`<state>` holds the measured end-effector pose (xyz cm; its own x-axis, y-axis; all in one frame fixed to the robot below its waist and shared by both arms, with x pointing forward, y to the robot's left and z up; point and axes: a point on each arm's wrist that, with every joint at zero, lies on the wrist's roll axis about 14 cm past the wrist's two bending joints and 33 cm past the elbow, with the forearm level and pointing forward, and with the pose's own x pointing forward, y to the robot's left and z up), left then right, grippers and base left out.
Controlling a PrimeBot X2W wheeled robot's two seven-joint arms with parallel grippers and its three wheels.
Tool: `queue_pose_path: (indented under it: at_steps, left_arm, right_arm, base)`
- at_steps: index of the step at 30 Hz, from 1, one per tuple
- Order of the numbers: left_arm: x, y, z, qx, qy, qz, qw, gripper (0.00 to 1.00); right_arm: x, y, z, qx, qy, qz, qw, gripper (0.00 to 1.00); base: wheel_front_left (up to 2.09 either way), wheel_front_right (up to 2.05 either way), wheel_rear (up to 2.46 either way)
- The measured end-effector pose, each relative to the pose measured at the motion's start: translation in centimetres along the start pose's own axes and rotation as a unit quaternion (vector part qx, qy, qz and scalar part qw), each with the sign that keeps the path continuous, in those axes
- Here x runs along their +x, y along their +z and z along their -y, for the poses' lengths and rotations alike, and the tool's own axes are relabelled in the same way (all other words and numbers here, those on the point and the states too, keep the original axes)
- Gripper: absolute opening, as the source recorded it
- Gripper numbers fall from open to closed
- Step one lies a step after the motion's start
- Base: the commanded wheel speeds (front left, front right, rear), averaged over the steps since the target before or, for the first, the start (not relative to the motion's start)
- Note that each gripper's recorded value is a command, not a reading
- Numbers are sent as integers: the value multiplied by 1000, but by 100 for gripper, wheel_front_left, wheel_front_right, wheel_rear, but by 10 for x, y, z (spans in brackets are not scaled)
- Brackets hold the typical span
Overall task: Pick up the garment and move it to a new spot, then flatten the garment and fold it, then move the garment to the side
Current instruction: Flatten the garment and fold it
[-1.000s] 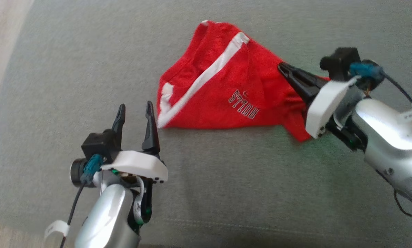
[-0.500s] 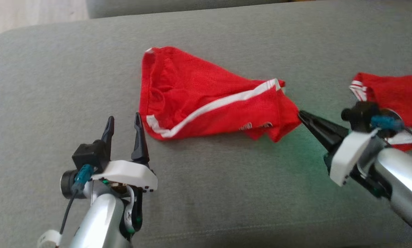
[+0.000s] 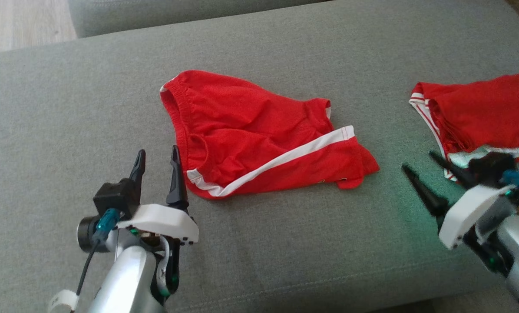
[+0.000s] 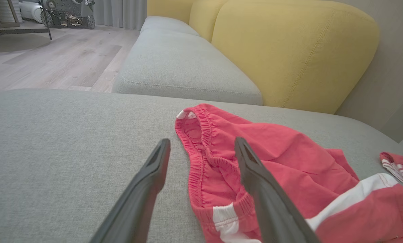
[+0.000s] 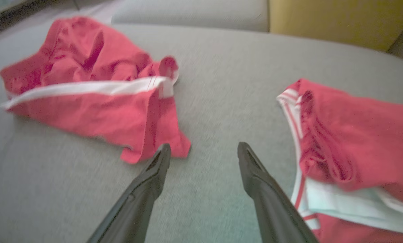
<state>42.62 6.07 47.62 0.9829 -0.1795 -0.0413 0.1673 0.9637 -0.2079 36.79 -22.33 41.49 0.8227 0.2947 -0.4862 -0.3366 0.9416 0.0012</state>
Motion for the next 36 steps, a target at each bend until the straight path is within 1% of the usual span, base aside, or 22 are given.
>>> queue_pose_path:
  at_steps: [3,6,9,12,15,17,20,22,27,29,33,36]
  left_arm:
    - [0,2,3,1,-4,3,1000,100]
    - [-1,4,5,1,-7,5,1000,100]
    - [-1,1,6,1,-10,0,1000,100]
    - [-3,-15,7,10,-18,-24,1000,100]
    - [-9,-38,9,38,-37,-57,997,100]
    - [-12,-56,7,79,-58,-90,991,100]
    - [-7,-62,4,121,-85,-108,983,100]
    - [-1,-61,5,149,-109,-111,976,100]
    - [7,-62,10,190,-154,-125,962,100]
    - [6,-67,13,207,-173,-137,953,100]
    - [6,-74,17,230,-203,-159,938,100]
    - [7,-75,17,242,-213,-166,932,100]
  right_arm:
    - [0,28,11,30,-32,66,997,100]
    - [-5,58,22,68,-65,145,985,100]
    - [-8,65,16,111,-79,189,972,100]
    - [-8,60,3,127,-84,198,968,100]
    - [-11,66,4,125,-97,213,964,100]
    - [-13,78,7,119,-104,223,962,100]
    - [-13,84,5,121,-105,228,960,100]
    - [-14,80,4,123,-108,221,961,100]
    - [-13,69,-1,134,-110,205,963,100]
    - [-13,68,-1,137,-112,205,963,100]
    - [-12,67,-1,142,-114,203,962,100]
    - [-13,66,0,141,-116,201,962,100]
  base:
    - [0,0,0]
    - [0,0,0]
    - [0,0,0]
    - [0,0,0]
    - [0,0,0]
    - [0,0,0]
    - [0,0,0]
    - [0,0,0]
    - [0,0,0]
    - [0,0,0]
    - [0,0,0]
    - [0,0,0]
